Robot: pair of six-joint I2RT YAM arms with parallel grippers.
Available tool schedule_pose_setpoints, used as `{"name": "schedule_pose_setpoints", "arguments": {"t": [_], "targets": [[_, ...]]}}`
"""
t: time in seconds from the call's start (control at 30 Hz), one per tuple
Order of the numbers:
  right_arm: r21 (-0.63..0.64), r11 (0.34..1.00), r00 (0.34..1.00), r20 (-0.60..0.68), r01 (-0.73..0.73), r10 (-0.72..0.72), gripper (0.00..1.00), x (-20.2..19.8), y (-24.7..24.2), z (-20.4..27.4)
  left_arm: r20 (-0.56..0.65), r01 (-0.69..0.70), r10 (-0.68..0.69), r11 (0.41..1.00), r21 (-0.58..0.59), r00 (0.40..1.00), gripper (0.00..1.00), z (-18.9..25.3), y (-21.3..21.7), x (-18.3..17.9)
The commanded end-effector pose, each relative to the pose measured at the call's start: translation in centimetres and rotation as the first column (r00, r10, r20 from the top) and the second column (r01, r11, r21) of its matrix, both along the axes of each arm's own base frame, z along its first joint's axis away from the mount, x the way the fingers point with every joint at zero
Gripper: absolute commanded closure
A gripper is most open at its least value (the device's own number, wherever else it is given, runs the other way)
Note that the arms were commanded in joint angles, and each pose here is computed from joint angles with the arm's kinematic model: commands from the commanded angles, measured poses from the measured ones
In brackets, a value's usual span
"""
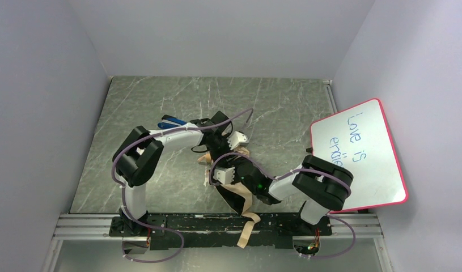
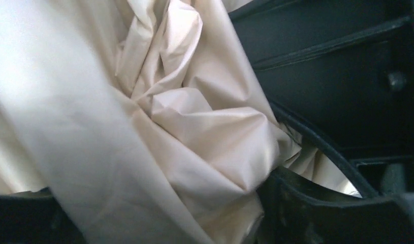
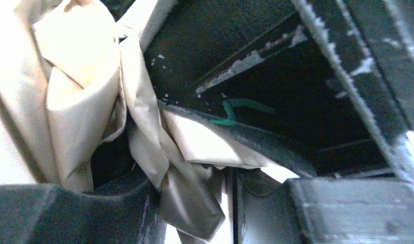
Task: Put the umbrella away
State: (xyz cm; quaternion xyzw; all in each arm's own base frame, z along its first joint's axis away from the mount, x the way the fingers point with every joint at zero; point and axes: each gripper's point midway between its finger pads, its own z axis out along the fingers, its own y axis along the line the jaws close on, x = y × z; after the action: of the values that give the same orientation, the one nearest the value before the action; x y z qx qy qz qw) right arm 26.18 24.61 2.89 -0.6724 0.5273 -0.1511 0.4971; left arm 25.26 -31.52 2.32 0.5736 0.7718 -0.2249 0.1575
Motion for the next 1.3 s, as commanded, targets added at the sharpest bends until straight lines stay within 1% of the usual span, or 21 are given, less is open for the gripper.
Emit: {"name": "schedule_pose_setpoints", "arguments": {"t": [0.0, 0.07, 0.17, 0.2, 0.23, 0.27, 0.3, 0.4, 0.5, 0.6, 0.7, 0.77, 0.83, 0.93, 1.07, 1.17, 1.23, 1.27], "targets": [[0.042, 0.998, 0.997, -0.072, -0.035, 0.038, 0.71, -1.5, 0.4, -1.0, -0.097, 0.044, -0.028, 0.986, 0.160, 0.995, 0.36, -4.1, 2.3, -3.5], [0.060, 0.997, 0.997, -0.070, -0.039, 0.043, 0.71, -1.5, 0.6, -0.6, -0.092, 0.042, -0.027, 0.985, 0.166, 0.995, 0.46, -4.1, 2.4, -3.6], [0.087, 0.995, 0.997, -0.056, -0.039, 0.044, 0.66, -1.5, 0.7, 0.2, -0.076, 0.040, -0.027, 0.984, 0.176, 0.997, 0.60, -4.1, 2.6, -3.6], [0.090, 0.995, 0.998, -0.054, -0.038, 0.043, 0.64, -1.5, 0.7, 0.4, -0.068, 0.036, -0.023, 0.983, 0.182, 0.997, 0.69, -4.1, 2.6, -3.5], [0.097, 0.994, 0.998, -0.050, -0.041, 0.046, 0.61, -1.5, 0.7, 0.7, -0.063, 0.031, -0.019, 0.982, 0.188, 0.998, 0.78, -4.1, 2.7, -3.4], [0.106, 0.994, 0.998, -0.045, -0.042, 0.047, 0.55, -1.5, 0.7, 1.1, -0.058, 0.027, -0.016, 0.981, 0.192, 0.998, 0.84, -4.2, 2.7, -3.3], [0.113, 0.993, 0.998, -0.043, -0.041, 0.046, 0.49, -1.5, 0.8, 1.5, -0.054, 0.025, -0.015, 0.980, 0.195, 0.998, 0.87, -4.2, 2.7, -3.2], [0.134, 0.990, 0.998, -0.048, -0.034, 0.041, 0.38, -1.7, 0.6, 2.8, -0.036, 0.017, -0.010, 0.979, 0.202, 0.999, 0.91, -4.0, 2.9, -2.8], [0.184, 0.983, 0.998, -0.064, -0.017, 0.029, 0.31, -2.1, 0.3, 4.6, -0.018, 0.008, -0.005, 0.979, 0.202, 1.000, 0.94, -3.9, 3.0, -2.6], [0.255, 0.967, 0.995, -0.095, 0.002, 0.023, 0.30, -2.8, 0.0, 6.8, 0.005, -0.004, 0.003, 0.978, 0.206, 1.000, 0.95, -3.9, 3.0, -2.2], [0.305, 0.952, 0.984, -0.176, 0.022, 0.033, 0.30, -4.4, -0.4, 8.2, 0.036, -0.033, 0.026, 0.977, 0.210, 0.999, 0.95, -3.8, 3.1, -1.5], [0.383, 0.923, 0.976, -0.214, 0.040, 0.046, 0.30, -5.5, -0.6, 10.0, 0.066, -0.053, 0.040, 0.976, 0.211, 0.997, 0.95, -3.8, 3.1, -1.0], [0.467, 0.882, 0.967, -0.246, 0.063, 0.061, 0.30, -6.4, -0.8, 11.8, 0.095, -0.069, 0.051, 0.976, 0.207, 0.994, 0.95, -3.7, 3.2, -0.6], [0.593, 0.799, 0.962, -0.261, 0.098, 0.076, 0.31, -7.3, -1.5, 15.0, 0.124, -0.077, 0.054, 0.979, 0.187, 0.991, 0.95, -3.4, 3.1, -0.3], [0.706, 0.687, 0.962, -0.269, 0.169, 0.040, 0.31, -7.6, -3.2, 18.7, 0.144, -0.061, 0.040, 0.987, 0.147, 0.989, 0.95, -3.1, 2.8, -0.4], [0.780, 0.572, 0.960, -0.277, 0.255, -0.049, 0.32, -6.7, -5.0, 21.6, 0.170, -0.023, 0.001, 0.992, 0.127, 0.985, 0.95, -2.8, 2.8, -0.6], [0.820, 0.460, 0.940, -0.302, 0.342, -0.159, 0.33, -5.5, -6.7, 23.6, 0.223, 0.010, -0.037, 0.993, 0.119, 0.974, 0.95, -2.4, 2.9, -0.5], [0.821, 0.417, 0.920, -0.327, 0.391, -0.218, 0.33, -5.0, -7.6, 24.1, 0.248, 0.026, -0.055, 0.993, 0.116, 0.967, 0.95, -2.2, 3.0, -0.5]]}}
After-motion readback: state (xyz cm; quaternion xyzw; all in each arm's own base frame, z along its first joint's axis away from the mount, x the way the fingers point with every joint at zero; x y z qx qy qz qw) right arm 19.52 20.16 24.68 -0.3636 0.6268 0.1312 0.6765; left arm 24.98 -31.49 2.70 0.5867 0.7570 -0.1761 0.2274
